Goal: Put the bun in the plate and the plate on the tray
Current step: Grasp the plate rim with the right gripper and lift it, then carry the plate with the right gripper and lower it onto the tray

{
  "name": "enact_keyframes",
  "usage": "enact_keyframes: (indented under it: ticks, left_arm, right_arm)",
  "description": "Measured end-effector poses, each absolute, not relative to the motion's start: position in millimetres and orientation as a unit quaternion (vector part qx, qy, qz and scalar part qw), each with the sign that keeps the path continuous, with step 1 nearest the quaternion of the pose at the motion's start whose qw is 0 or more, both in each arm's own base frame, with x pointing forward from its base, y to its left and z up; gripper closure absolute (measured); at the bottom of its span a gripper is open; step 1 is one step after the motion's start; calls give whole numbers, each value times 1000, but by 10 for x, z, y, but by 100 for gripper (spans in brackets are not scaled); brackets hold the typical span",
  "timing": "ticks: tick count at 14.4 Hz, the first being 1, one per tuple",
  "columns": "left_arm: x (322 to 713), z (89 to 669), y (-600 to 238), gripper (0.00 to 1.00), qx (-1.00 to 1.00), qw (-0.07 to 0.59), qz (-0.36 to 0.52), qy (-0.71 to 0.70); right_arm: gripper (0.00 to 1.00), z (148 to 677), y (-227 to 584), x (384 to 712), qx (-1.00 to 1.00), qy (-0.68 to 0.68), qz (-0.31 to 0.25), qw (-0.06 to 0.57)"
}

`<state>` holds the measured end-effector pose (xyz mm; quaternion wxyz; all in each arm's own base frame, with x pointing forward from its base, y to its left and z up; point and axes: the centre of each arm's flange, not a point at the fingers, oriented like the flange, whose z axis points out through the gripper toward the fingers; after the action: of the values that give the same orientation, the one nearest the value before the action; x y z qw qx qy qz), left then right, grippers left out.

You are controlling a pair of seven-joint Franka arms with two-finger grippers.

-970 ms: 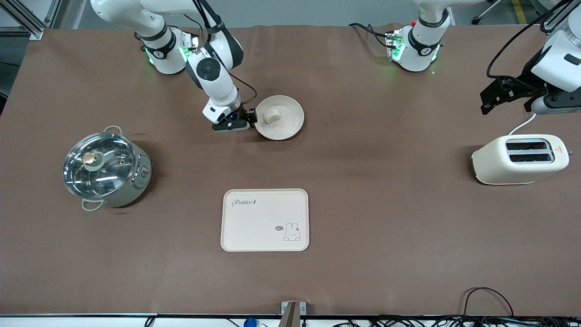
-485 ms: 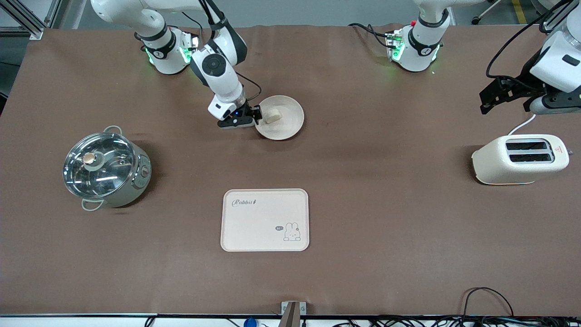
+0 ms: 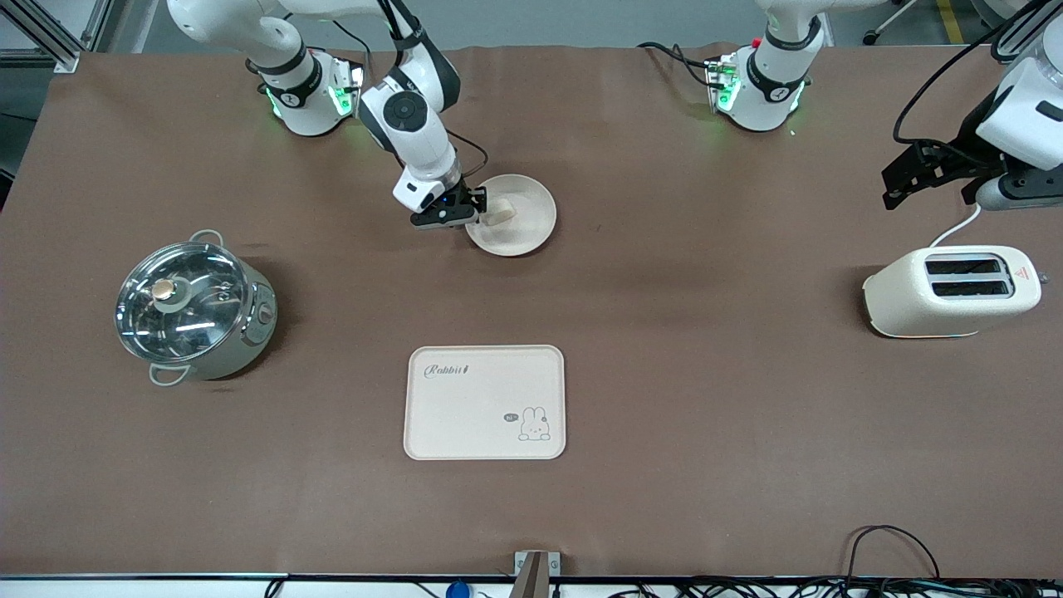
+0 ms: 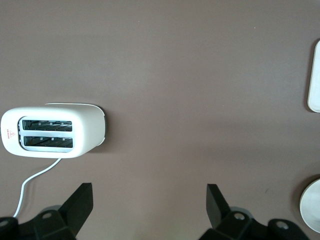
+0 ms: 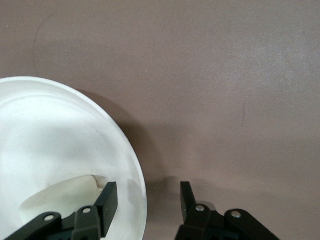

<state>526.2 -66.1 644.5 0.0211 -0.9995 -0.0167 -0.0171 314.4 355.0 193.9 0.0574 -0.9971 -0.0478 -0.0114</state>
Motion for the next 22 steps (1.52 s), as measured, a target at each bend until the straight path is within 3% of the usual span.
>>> enact_keyframes:
  ticks: [3,4,5,15,19,22]
  left_arm:
    - [5274,6445,-559,0,-999,21,-17,-26]
    - [5277,6445,-527,0,-999,21,-17,-28]
    - [5278,6444,-514,0,-999,21,-17,-29]
    - [5278,6444,-517,0,-999,21,-17,-28]
    - [5278,6444,-517,0,-999,21,-17,-28]
    - [5282,6436,-516,0,-999,21,-16,-28]
  right_arm:
    - [76,1938,3556,3147,-997,-48,-13,59]
    - [91,1942,3566,3146,-997,-49,-15,60]
    - [95,1958,3583,3142,-997,-50,-17,62]
    - [96,2138,3828,3320,-996,-34,-28,82]
    - [96,2414,4017,3558,-992,13,-30,119]
    - [96,2808,4134,3932,-990,40,-13,137]
